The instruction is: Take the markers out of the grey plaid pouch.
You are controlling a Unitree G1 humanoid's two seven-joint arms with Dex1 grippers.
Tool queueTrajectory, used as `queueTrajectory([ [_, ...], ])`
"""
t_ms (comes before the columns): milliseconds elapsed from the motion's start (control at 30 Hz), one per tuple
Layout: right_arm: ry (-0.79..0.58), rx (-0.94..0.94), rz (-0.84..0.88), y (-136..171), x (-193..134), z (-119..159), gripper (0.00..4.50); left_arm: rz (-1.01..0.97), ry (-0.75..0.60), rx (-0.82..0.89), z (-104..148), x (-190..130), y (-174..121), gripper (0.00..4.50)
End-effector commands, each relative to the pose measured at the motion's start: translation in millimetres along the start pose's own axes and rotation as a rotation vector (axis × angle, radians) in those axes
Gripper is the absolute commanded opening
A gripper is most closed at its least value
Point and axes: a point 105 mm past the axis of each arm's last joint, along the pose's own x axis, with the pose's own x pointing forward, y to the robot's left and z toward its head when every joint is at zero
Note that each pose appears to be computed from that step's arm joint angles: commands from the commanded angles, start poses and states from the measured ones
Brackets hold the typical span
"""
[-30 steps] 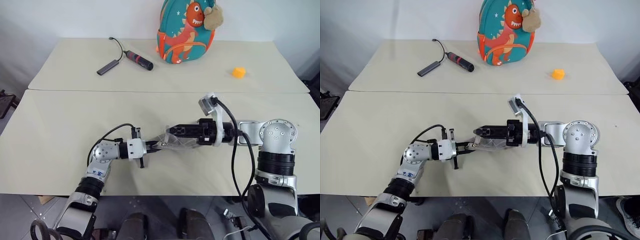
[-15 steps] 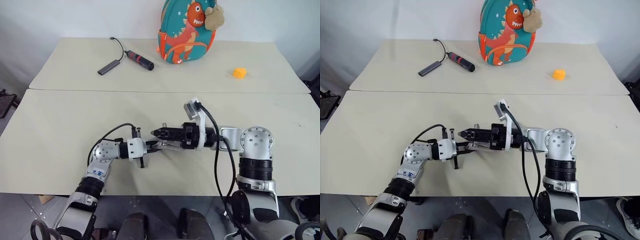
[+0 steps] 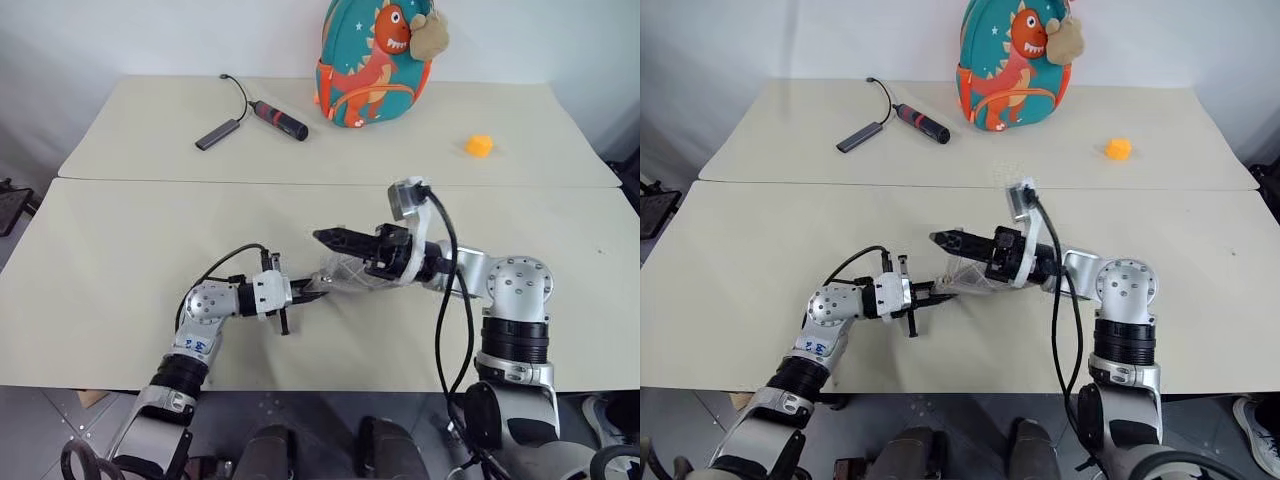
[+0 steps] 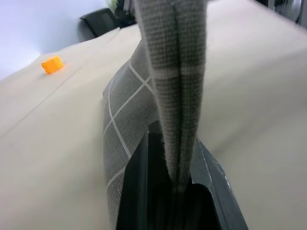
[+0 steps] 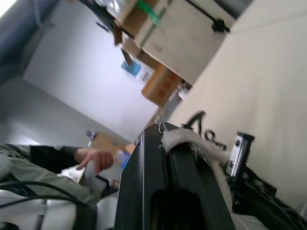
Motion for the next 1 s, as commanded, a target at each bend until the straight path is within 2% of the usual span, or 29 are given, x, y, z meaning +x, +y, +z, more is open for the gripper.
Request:
queueTrajectory([
  [33, -0.098, -0.078, 0.085, 27.0, -14.1, 30.2, 0.02, -0.045, -0.111, -0.292, 20.9, -4.6, -4.7, 0.00],
  [200, -0.174, -0.124, 0.021, 32.4, -41.0, 52.2, 0.02, -0.087, -0.131, -0.524, 30.2, -18.0, -11.7, 0.00],
  [333, -0.222, -0.158, -0.076, 26.5, -60.8, 64.9, 0.02, -0.107, -0.110, -0.576, 30.9, -23.1, -16.9, 0.00],
  [500, -0.317, -0.213, -0.240, 15.4, -105.6, 84.2, 0.02, -0.132, -0.100, -0.624, 31.9, -24.4, -23.6, 0.00],
  [833, -0.333, -0.280, -0.468, -5.6, -165.8, 82.3, 0.02, -0.132, -0.079, -0.628, 28.5, -30.8, -19.1, 0.00],
  [933, -0.307, -0.271, -0.454, -5.8, -160.8, 78.3, 0.02, -0.135, -0.081, -0.626, 29.0, -28.4, -16.6, 0.00],
  [1000, -0.269, -0.195, -0.389, -0.5, -153.4, 71.4, 0.02, -0.137, -0.084, -0.625, 29.1, -26.3, -15.3, 0.00],
])
